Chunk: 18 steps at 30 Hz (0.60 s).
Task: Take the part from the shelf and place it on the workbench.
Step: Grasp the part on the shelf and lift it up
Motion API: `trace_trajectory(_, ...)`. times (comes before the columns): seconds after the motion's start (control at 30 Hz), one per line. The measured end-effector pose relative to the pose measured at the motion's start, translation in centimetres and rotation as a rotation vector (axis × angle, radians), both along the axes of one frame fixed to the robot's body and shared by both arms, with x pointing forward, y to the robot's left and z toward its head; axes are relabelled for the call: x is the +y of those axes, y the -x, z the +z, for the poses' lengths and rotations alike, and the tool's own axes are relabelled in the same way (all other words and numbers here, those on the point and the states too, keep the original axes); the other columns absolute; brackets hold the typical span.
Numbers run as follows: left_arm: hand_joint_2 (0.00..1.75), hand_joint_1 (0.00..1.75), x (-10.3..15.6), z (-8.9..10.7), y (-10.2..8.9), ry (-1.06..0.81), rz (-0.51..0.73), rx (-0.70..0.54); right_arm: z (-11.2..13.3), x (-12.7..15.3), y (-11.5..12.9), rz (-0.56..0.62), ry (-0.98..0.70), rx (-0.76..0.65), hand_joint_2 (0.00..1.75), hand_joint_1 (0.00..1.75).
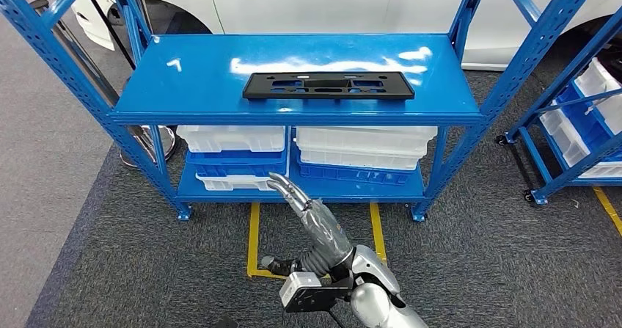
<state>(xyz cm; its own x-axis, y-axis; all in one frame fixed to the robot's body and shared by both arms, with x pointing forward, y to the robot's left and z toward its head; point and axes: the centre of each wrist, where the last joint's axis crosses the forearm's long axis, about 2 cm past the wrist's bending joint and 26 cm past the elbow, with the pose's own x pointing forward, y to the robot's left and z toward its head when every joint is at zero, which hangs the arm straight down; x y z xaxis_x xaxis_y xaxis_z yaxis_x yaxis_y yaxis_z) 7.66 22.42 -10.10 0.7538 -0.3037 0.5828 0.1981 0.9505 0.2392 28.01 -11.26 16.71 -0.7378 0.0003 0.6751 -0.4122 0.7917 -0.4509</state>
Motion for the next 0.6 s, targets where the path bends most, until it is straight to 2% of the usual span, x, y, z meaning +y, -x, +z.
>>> trace_trajectory(0.33,0.00,0.00,-0.2,0.0,-0.2,0.056,-0.034,-0.020,-0.4,0.4,0.6,0.037,0.023,0.018,1.75,0.00)
trace_trajectory(0.4,0.00,0.00,-0.3,0.0,-0.1,0.084,-0.044,-0.027,-0.7,0.1,0.6,0.049,0.041,0.054,0.87,0.00)
trace_trajectory(0.47,0.00,0.00,-0.3,0.0,0.0,0.104,-0.052,-0.032,-1.0,-0.1,0.5,0.065,0.060,0.093,0.87,0.00)
trace_trajectory(0.53,0.00,0.00,-0.3,0.0,0.1,0.113,-0.054,-0.033,-1.1,-0.4,0.2,0.077,0.070,0.118,1.75,0.00)
trace_trajectory(0.6,0.00,0.00,-0.3,-0.1,0.2,0.116,-0.052,-0.034,-1.0,-0.5,0.0,0.083,0.073,0.130,1.75,0.00)
